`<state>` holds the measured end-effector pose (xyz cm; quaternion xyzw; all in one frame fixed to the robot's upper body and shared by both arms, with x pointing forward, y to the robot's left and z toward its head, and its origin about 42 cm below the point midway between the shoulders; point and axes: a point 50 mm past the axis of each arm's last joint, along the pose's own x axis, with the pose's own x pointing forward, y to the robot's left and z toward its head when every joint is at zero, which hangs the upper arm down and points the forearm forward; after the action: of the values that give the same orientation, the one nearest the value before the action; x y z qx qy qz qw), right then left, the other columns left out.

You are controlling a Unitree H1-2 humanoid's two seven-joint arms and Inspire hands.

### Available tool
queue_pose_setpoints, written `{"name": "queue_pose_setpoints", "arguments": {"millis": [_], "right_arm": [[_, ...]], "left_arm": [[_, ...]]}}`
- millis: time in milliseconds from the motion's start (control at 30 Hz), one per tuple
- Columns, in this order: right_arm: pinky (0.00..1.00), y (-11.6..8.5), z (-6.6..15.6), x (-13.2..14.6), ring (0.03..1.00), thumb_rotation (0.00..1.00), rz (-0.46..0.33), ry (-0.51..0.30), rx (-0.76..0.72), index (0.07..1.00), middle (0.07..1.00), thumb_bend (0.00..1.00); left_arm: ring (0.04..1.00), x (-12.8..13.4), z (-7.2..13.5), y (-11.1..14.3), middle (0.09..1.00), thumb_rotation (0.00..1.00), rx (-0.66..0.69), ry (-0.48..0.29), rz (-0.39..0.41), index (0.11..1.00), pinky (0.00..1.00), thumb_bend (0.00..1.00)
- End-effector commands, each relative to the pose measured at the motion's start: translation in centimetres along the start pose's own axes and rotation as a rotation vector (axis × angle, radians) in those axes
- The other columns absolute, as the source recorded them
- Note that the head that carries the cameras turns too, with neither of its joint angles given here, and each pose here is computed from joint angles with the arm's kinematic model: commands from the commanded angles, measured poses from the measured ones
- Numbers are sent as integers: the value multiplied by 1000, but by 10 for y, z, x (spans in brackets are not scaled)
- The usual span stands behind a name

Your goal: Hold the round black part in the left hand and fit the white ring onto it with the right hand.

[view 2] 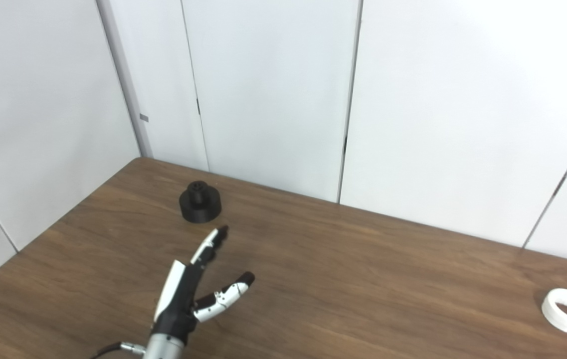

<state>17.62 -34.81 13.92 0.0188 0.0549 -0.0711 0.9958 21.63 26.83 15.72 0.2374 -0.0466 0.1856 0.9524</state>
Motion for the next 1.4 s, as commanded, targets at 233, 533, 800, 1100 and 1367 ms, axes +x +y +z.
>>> {"name": "queue_pose_setpoints", "arguments": {"millis": [233, 533, 800, 1100, 1367], "right_arm": [[867, 4, 14, 3, 923, 1000, 9, -49, -29, 935, 918, 522], [745, 8, 13, 1, 881, 1000, 2, -45, -31, 885, 871, 549], [839, 13, 15, -2, 899, 1000, 0, -46, -35, 886, 883, 534], [848, 16, 18, -9, 888, 1000, 0, -53, -50, 833, 872, 521], [844, 21, 21, -13, 889, 1000, 3, -44, -46, 839, 862, 508]], "left_arm": [[999, 39, 10, 61, 990, 405, 267, -54, 216, 954, 962, 967], [1000, 83, 3, 86, 982, 411, 379, -41, 314, 898, 945, 1000], [1000, 126, -13, 93, 966, 509, 598, -3, 260, 839, 1000, 1000], [1000, 169, -27, 90, 993, 582, 750, 104, 199, 806, 1000, 1000], [1000, 205, -40, 88, 980, 561, 800, 138, 133, 816, 1000, 1000]]}}
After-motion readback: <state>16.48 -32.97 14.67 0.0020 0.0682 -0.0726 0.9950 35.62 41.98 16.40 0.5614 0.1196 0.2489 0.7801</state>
